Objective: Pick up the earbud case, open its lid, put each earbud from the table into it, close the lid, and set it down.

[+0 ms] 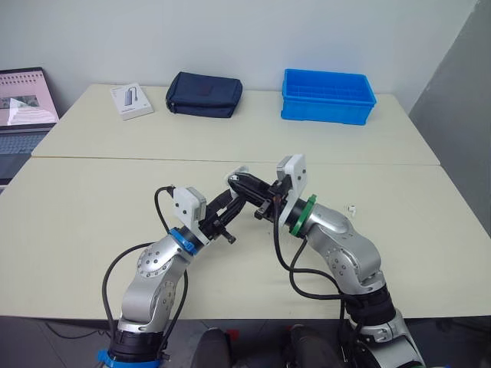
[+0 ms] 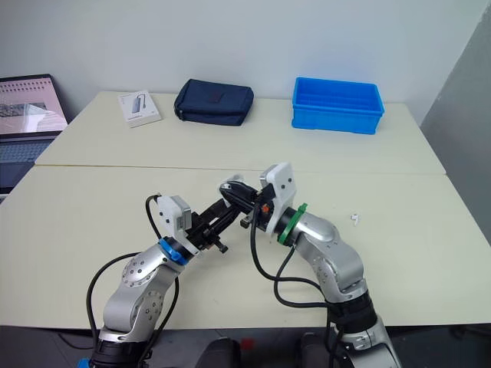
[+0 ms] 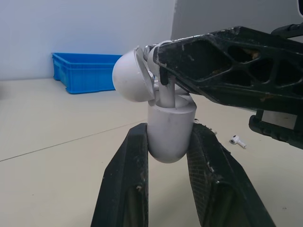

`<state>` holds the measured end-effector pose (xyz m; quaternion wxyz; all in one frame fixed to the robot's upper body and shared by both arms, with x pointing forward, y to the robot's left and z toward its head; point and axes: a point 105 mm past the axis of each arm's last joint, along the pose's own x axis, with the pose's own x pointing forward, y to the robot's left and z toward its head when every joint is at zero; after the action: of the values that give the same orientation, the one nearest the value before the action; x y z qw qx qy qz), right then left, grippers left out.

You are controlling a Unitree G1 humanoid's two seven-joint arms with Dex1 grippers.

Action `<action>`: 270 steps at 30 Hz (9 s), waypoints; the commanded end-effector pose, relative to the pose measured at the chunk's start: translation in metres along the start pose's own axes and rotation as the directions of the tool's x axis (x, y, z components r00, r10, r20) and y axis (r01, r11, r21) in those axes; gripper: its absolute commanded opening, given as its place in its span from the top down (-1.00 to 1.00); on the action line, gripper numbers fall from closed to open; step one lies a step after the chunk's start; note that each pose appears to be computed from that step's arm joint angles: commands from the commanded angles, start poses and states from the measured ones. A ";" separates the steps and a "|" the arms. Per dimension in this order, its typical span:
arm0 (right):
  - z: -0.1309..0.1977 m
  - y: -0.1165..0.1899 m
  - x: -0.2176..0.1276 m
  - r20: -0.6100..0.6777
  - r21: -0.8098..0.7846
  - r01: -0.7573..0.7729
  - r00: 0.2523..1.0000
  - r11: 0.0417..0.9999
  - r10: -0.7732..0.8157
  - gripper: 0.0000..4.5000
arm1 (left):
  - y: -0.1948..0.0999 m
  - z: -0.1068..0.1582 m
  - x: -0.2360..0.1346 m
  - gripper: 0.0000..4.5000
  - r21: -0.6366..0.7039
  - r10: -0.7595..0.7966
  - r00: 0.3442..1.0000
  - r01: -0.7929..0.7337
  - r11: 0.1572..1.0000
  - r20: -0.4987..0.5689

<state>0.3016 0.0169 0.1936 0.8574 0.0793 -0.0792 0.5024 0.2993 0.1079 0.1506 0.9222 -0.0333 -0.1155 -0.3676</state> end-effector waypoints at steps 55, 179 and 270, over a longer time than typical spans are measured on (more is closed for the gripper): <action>0.001 -0.076 -0.297 -0.471 -0.393 0.405 0.682 0.825 -0.560 -1.00 | 0.006 0.002 0.001 0.66 0.049 0.002 1.000 -0.002 0.999 0.011; -0.048 -0.069 -0.243 -0.962 -0.245 -0.221 0.175 0.944 -0.208 -0.34 | -0.015 -0.010 -0.016 0.66 0.027 0.029 0.997 -0.027 0.999 -0.075; 0.083 -0.062 -0.109 -0.215 -0.530 -0.024 0.971 0.848 -0.107 -0.25 | -0.057 -0.003 0.025 0.66 -0.123 -0.496 0.867 0.489 0.864 -0.037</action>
<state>0.3027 -0.1202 0.2375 0.8690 -0.2106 -0.1068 0.4348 0.2862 0.0572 0.1422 0.8292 -0.0373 -0.0587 -0.5546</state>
